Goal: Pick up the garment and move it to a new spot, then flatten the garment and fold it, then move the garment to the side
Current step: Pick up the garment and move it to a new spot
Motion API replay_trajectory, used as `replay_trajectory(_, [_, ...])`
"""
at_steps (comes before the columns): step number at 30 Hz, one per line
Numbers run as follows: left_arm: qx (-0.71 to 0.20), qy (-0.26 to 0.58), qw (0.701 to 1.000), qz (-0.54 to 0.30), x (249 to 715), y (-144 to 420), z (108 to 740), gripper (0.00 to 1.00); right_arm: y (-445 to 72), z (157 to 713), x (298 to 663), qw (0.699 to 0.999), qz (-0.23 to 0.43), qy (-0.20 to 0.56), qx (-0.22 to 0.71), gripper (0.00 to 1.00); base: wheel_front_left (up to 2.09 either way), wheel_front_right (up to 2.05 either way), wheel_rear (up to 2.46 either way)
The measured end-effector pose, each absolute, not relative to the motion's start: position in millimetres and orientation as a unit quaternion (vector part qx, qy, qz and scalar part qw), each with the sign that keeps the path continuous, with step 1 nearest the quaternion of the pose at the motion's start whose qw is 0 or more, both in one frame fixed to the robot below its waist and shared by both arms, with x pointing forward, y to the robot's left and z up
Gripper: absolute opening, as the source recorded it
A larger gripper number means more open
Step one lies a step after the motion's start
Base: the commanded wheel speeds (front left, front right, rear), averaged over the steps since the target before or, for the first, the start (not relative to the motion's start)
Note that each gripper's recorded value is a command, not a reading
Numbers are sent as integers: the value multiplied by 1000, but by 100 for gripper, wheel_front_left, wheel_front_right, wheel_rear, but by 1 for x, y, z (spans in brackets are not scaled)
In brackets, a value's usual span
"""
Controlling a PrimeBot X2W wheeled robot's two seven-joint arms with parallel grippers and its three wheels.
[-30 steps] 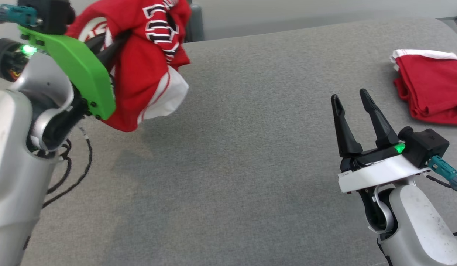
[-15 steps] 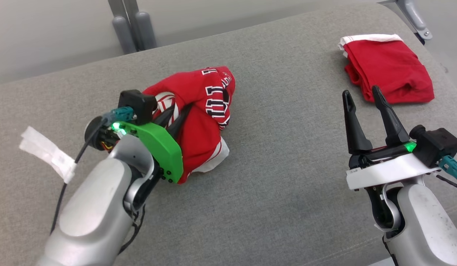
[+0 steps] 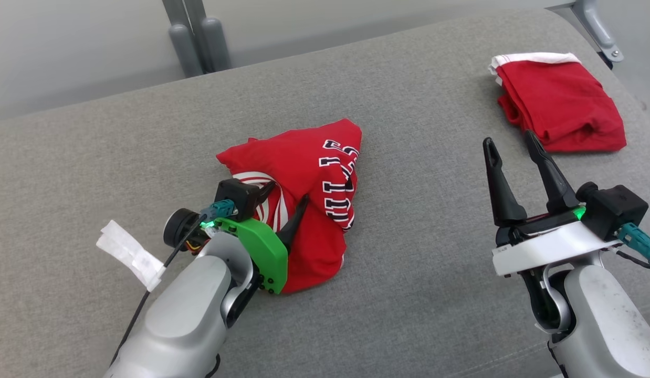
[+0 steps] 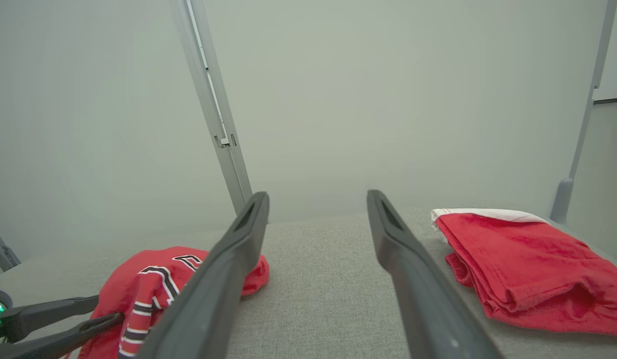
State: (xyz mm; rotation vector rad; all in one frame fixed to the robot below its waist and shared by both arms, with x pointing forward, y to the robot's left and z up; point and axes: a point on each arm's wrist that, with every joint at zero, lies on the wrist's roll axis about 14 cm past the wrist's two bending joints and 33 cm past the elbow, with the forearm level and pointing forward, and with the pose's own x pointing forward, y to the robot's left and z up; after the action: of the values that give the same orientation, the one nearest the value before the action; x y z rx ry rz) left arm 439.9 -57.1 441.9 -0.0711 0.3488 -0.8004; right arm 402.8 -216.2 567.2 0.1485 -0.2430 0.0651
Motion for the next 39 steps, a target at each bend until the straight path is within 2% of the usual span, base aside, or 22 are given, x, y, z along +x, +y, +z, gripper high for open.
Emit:
replay_trajectory(7, [-34,108,930,-348,454,-18,474,100,-200,571,404,988,61,-124,72,100,0,0,0])
replay_trajectory(13, [-42,49,960,-274,459,43,507,100,-181,569,402,986,89,-120,75,100,0,0,0])
replay_trajectory(23, [-46,-20,991,-123,421,143,532,100,-157,570,401,982,119,-121,86,100,0,0,0])
replay_trajectory(32, [-73,-55,995,-39,383,185,545,100,-159,559,390,984,107,-107,99,100,0,0,0])
replay_trajectory(39, [-84,-52,995,-9,361,191,536,100,-172,546,384,987,83,-91,102,100,0,0,0])
